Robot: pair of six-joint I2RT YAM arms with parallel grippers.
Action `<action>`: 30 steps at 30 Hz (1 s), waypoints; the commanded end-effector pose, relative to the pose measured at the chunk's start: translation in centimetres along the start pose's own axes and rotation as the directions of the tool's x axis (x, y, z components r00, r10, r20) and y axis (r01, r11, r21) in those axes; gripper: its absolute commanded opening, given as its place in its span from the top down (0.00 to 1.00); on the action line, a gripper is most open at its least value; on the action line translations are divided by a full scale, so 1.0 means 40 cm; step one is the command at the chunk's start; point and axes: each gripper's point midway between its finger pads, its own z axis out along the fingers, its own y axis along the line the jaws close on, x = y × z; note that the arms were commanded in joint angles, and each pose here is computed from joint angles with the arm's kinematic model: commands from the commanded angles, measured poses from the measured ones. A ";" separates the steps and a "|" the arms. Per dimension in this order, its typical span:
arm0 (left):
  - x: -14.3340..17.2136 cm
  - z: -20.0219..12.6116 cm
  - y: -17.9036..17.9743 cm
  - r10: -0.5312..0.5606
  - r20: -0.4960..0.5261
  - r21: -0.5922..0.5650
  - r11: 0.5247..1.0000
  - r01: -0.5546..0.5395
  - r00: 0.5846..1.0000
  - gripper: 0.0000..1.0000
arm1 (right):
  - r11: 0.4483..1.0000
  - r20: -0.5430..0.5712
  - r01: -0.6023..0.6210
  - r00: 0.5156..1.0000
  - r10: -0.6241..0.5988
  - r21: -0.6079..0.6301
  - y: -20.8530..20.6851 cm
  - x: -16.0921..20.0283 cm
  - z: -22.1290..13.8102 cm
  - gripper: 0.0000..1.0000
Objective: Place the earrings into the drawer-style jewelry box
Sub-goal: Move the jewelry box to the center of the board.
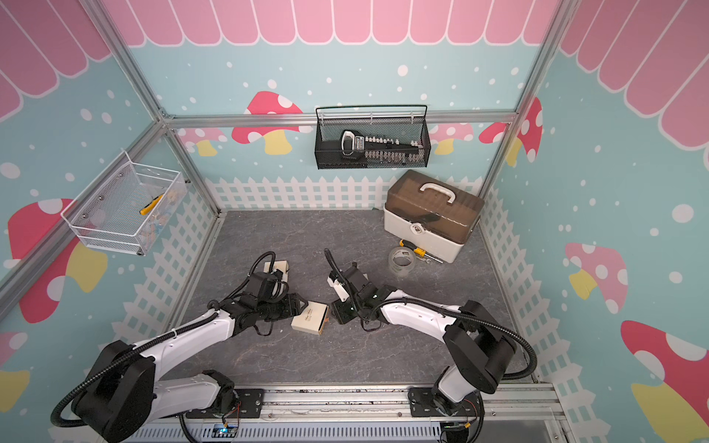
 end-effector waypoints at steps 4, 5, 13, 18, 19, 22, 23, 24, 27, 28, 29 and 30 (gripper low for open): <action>0.034 0.022 0.005 0.021 -0.047 0.015 1.000 -0.020 0.999 0.37 | 0.982 -0.011 -0.185 0.982 0.186 0.048 -0.007 0.002 -0.006 0.53; 0.040 0.025 0.007 0.021 -0.055 0.016 1.000 -0.020 0.998 0.38 | 0.980 -0.023 -0.193 0.981 0.194 0.046 -0.004 0.005 -0.002 0.54; 0.057 0.033 0.016 0.015 -0.067 0.016 1.000 -0.013 0.998 0.41 | 0.981 -0.145 -0.193 0.972 0.185 -0.037 0.036 0.034 0.054 0.56; 0.059 0.041 0.021 0.016 -0.076 0.007 1.000 -0.015 0.997 0.43 | 0.994 -0.212 -0.099 0.973 0.088 -0.045 0.036 0.053 0.078 0.58; 0.058 0.041 0.020 0.017 -0.075 0.007 1.000 -0.017 0.997 0.44 | 0.995 -0.219 -0.088 0.973 0.077 -0.044 0.035 0.053 0.081 0.59; 0.058 0.041 0.021 0.019 -0.074 0.005 1.000 -0.019 0.997 0.45 | 0.997 -0.234 -0.063 0.971 0.052 -0.040 0.032 0.053 0.092 0.61; 0.057 0.041 0.021 0.019 -0.074 0.006 1.000 -0.019 0.997 0.45 | 0.998 -0.242 -0.057 0.969 0.047 -0.031 0.027 0.055 0.097 0.62; 0.058 0.041 0.021 0.019 -0.075 0.005 1.000 -0.018 0.997 0.46 | 0.998 -0.246 -0.054 0.968 0.046 -0.024 0.022 0.055 0.100 0.64; 0.057 0.041 0.023 0.019 -0.072 0.002 1.000 -0.019 0.997 0.46 | 0.999 -0.256 -0.047 0.966 0.039 -0.024 0.020 0.059 0.108 0.68; 0.056 0.041 0.023 0.019 -0.071 0.000 1.000 -0.019 0.997 0.47 | 0.999 -0.259 -0.045 0.965 0.036 -0.028 0.022 0.059 0.110 0.68; 0.055 0.041 0.023 0.019 -0.070 0.000 1.000 -0.019 0.997 0.47 | 0.999 -0.264 -0.043 0.964 0.032 -0.034 0.024 0.060 0.113 0.69; 0.053 0.040 0.022 0.020 -0.068 0.000 1.000 -0.020 0.997 0.47 | 0.998 -0.268 -0.045 0.963 0.032 -0.042 0.027 0.060 0.115 0.69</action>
